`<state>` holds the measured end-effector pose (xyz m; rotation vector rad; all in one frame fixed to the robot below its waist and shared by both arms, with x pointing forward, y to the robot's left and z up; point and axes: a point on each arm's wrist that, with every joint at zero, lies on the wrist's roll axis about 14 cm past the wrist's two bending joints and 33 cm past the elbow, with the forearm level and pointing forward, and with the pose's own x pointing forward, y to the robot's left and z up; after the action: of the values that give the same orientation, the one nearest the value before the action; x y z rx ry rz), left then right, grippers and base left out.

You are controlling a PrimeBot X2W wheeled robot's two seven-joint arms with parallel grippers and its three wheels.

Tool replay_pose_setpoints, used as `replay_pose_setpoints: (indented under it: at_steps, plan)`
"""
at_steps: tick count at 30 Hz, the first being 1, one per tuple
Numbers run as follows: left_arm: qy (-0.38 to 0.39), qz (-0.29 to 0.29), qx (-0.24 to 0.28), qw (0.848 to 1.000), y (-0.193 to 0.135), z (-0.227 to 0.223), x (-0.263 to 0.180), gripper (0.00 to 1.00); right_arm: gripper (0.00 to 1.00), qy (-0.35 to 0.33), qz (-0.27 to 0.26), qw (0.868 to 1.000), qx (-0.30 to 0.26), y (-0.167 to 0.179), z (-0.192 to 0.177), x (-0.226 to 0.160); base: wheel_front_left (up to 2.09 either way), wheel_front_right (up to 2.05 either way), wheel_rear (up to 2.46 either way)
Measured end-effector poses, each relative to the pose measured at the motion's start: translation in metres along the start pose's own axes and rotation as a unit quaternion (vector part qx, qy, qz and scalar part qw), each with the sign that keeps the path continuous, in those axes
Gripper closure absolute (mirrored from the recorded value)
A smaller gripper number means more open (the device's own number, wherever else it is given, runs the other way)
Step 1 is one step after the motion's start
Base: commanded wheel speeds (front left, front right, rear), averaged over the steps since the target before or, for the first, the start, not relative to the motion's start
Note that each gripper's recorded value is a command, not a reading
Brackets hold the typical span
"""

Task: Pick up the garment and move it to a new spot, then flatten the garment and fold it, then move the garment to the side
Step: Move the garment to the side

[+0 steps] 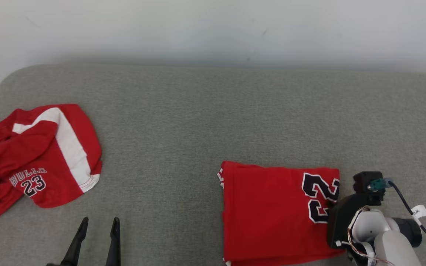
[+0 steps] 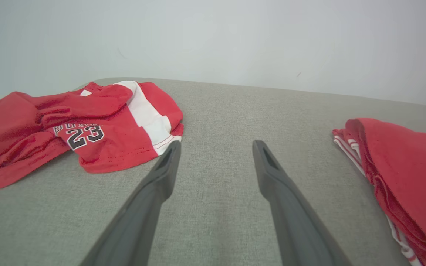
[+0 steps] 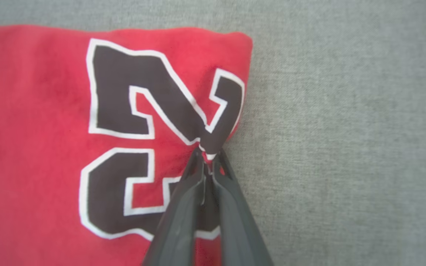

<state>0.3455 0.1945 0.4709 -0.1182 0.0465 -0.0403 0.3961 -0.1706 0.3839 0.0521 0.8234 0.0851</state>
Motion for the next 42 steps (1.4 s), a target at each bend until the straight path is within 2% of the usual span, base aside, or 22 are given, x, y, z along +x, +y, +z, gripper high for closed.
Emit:
replay_pose_setpoints:
  at_steps: [8, 13, 14, 15, 21, 25, 27, 29, 33, 36, 37, 38, 42]
  plan:
    - [-0.040, -0.113, 0.019, 0.993, -0.055, 0.021, 0.054, 0.00, 1.00, -0.077, -0.110, 0.990, -0.033, -0.075, 0.052, -0.009, 0.00, 0.00, 0.00]
    - [-0.049, -0.162, 0.048, 0.984, -0.073, 0.022, 0.086, 0.00, 1.00, -0.106, -0.197, 0.973, -0.050, -0.147, 0.083, -0.017, 0.00, 0.00, 0.00]
    - [-0.050, -0.171, 0.053, 0.983, -0.076, 0.022, 0.091, 0.00, 1.00, -0.106, -0.217, 0.969, -0.052, -0.163, 0.086, -0.019, 0.00, 0.00, 0.00]
    - [-0.050, -0.171, 0.053, 0.983, -0.076, 0.022, 0.091, 0.00, 1.00, -0.106, -0.217, 0.969, -0.052, -0.163, 0.086, -0.019, 0.00, 0.00, 0.00]
    - [-0.035, -0.217, 0.068, 0.973, -0.094, 0.007, 0.116, 0.00, 1.00, -0.123, -0.312, 0.941, -0.035, -0.245, 0.093, -0.037, 0.00, 0.00, 0.00]
    - [-0.015, -0.237, 0.067, 0.969, -0.102, -0.008, 0.127, 0.00, 1.00, -0.143, -0.342, 0.928, -0.042, -0.269, 0.102, -0.039, 0.00, 0.00, 0.00]
    - [-0.003, -0.244, 0.066, 0.968, -0.105, -0.018, 0.131, 0.00, 1.00, -0.145, -0.333, 0.930, -0.054, -0.268, 0.103, -0.030, 0.00, 0.00, 0.00]
    - [0.009, -0.251, 0.061, 0.966, -0.109, -0.027, 0.133, 0.00, 1.00, -0.151, -0.338, 0.925, -0.088, -0.272, 0.110, -0.029, 0.00, 0.00, 0.00]
    - [0.022, -0.259, 0.049, 0.964, -0.115, -0.040, 0.136, 0.00, 1.00, -0.142, -0.368, 0.912, -0.114, -0.291, 0.114, -0.037, 0.00, 0.00, 0.00]
    - [0.025, -0.258, 0.043, 0.965, -0.116, -0.044, 0.136, 0.00, 0.99, -0.141, -0.374, 0.907, -0.133, -0.293, 0.113, -0.038, 0.00, 0.00, 0.00]
    - [0.027, -0.257, 0.040, 0.965, -0.116, -0.044, 0.135, 0.00, 0.83, -0.147, -0.372, 0.906, -0.138, -0.292, 0.116, -0.038, 0.00, 0.00, 0.00]
    - [0.028, -0.257, 0.039, 0.965, -0.116, -0.045, 0.134, 0.00, 0.00, -0.151, -0.367, 0.906, -0.147, -0.288, 0.118, -0.036, 0.00, 0.00, 0.00]
    - [0.023, -0.252, 0.031, 0.967, -0.116, -0.041, 0.128, 0.00, 0.00, -0.186, -0.357, 0.900, -0.170, -0.278, 0.132, -0.039, 0.00, 0.00, 0.00]
